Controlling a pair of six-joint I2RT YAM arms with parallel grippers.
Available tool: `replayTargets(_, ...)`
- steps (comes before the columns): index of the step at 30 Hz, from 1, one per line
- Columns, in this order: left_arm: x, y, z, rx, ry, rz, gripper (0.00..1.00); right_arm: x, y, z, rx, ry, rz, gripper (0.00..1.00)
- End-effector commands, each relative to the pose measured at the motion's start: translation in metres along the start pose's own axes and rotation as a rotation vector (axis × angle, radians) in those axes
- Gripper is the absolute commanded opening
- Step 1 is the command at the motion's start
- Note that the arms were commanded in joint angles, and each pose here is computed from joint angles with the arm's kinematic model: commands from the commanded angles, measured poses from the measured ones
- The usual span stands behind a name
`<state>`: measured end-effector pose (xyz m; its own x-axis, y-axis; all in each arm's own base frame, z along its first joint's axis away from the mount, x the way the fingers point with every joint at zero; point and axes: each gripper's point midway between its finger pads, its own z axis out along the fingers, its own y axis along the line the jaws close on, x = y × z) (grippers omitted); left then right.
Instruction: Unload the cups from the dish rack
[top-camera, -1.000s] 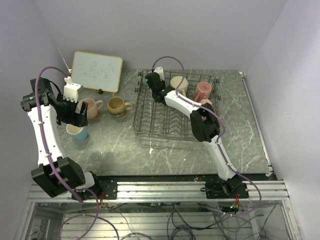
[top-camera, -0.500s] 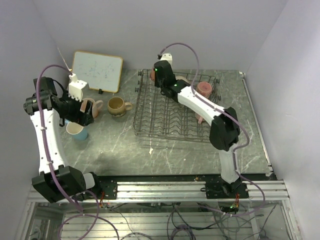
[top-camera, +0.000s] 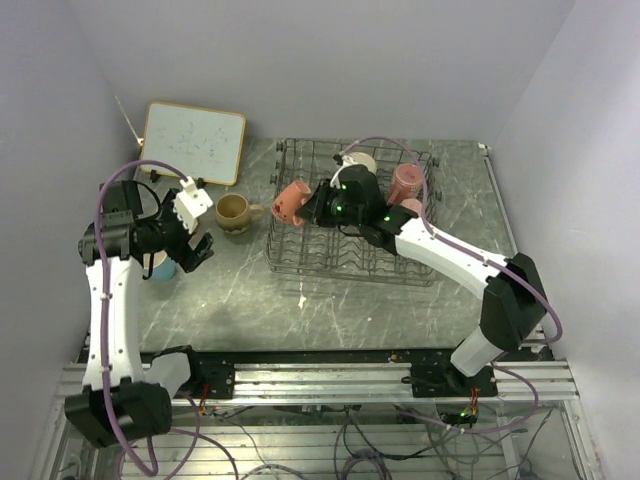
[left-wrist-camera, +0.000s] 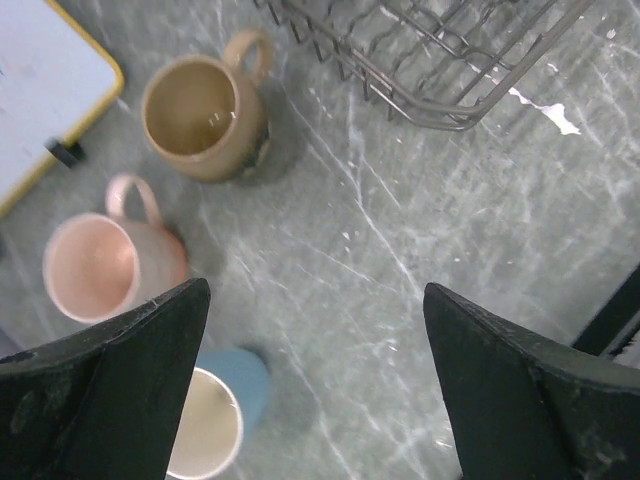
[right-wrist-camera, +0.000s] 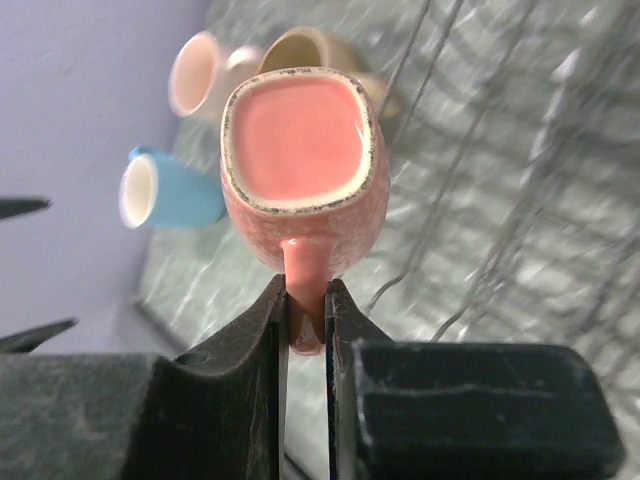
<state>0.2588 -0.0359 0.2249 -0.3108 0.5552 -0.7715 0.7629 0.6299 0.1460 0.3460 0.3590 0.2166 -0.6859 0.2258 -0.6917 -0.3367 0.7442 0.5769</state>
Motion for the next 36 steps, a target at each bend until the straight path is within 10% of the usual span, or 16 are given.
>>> replayTargets(1,-0.04,-0.003,-0.007,-0.048,-0.176,0.362,0.99,-0.006,0.074,-0.041,-0.366,0.027,0.176,0.0)
replayTargets(11,-0.066,-0.032,-0.025,-0.19,-0.381,0.695,1.0,0.026,0.134,-0.077,-0.732,0.227,0.427,0.0)
replayTargets(24,-0.096,-0.055,-0.054,-0.205,-0.5,0.729,0.89,0.052,0.191,-0.104,-0.936,0.334,0.52,0.0)
replayTargets(36,-0.098,-0.058,-0.056,-0.194,-0.513,0.697,0.44,0.07,0.21,-0.108,-0.987,0.398,0.572,0.0)
